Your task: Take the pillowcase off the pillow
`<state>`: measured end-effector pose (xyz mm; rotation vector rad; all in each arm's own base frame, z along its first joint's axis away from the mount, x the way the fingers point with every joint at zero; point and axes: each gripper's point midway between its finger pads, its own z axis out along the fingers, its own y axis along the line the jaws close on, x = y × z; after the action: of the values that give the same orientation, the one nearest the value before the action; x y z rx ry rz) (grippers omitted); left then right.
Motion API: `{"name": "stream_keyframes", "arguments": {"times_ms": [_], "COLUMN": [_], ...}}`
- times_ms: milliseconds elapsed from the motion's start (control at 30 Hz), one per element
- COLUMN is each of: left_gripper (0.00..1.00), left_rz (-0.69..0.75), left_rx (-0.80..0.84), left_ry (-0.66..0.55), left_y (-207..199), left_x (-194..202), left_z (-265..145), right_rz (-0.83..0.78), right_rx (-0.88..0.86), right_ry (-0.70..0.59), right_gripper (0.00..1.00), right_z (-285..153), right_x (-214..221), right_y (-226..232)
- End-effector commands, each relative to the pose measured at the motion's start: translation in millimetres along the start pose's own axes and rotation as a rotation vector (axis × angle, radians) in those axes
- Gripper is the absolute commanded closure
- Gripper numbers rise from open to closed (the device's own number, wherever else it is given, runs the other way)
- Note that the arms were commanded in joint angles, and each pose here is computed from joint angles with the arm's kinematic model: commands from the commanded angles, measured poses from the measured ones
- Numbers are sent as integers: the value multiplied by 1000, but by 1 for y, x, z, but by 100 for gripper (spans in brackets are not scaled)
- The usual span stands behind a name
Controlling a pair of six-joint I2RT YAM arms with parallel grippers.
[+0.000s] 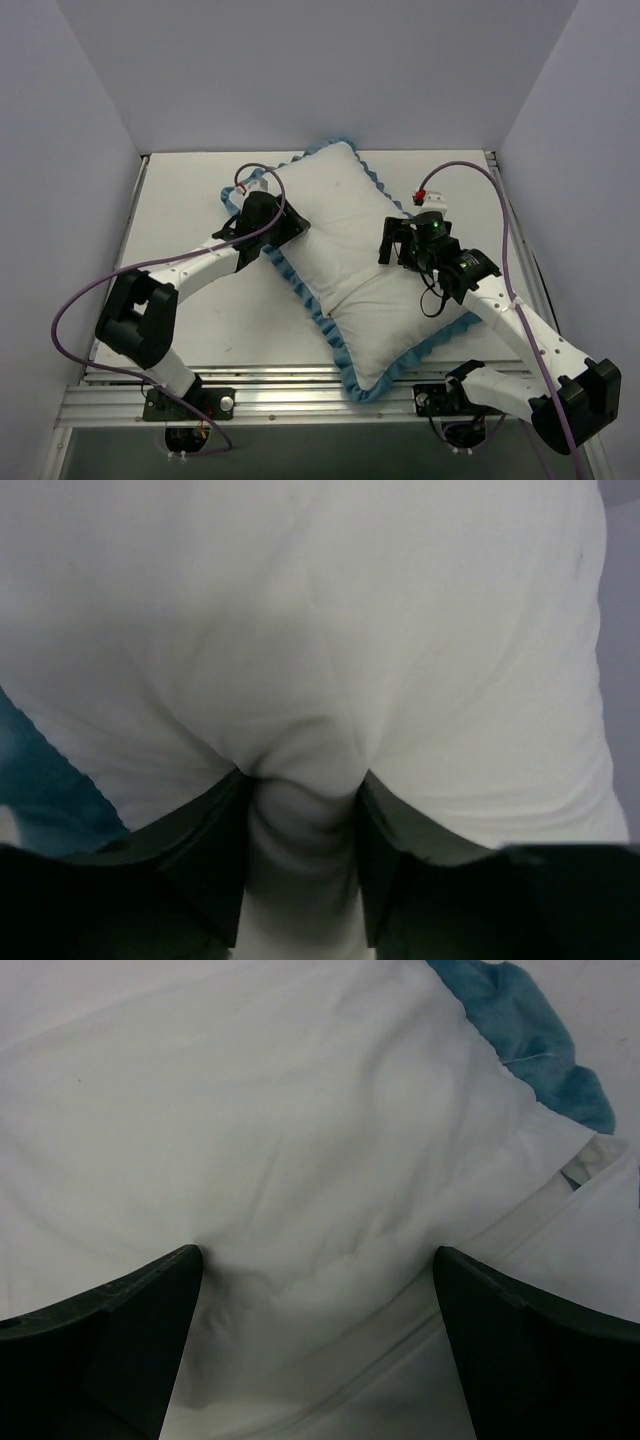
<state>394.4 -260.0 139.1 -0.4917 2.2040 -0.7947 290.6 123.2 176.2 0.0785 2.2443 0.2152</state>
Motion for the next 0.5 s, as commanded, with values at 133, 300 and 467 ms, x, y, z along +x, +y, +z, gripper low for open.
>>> {"name": "stream_keyframes", "arguments": {"times_ms": [133, 300, 467], "left_gripper": [97, 98, 98], "left_rz": [-47, -40, -12], "left_rx": [-62, -150, -300], "left_ry": [-177, -277, -351], "left_y": [24, 49, 88], "left_x": [-21, -35, -40], "left_z": [-15, -69, -135], "right_rz": [-16, -30, -71], "right_rx": [-100, -119, -127], "right_ry": [29, 2, -39], "right_gripper": [7, 7, 7], "right_z": [15, 9, -8], "right_x": [11, 1, -11], "right_y": [27, 40, 60]}}
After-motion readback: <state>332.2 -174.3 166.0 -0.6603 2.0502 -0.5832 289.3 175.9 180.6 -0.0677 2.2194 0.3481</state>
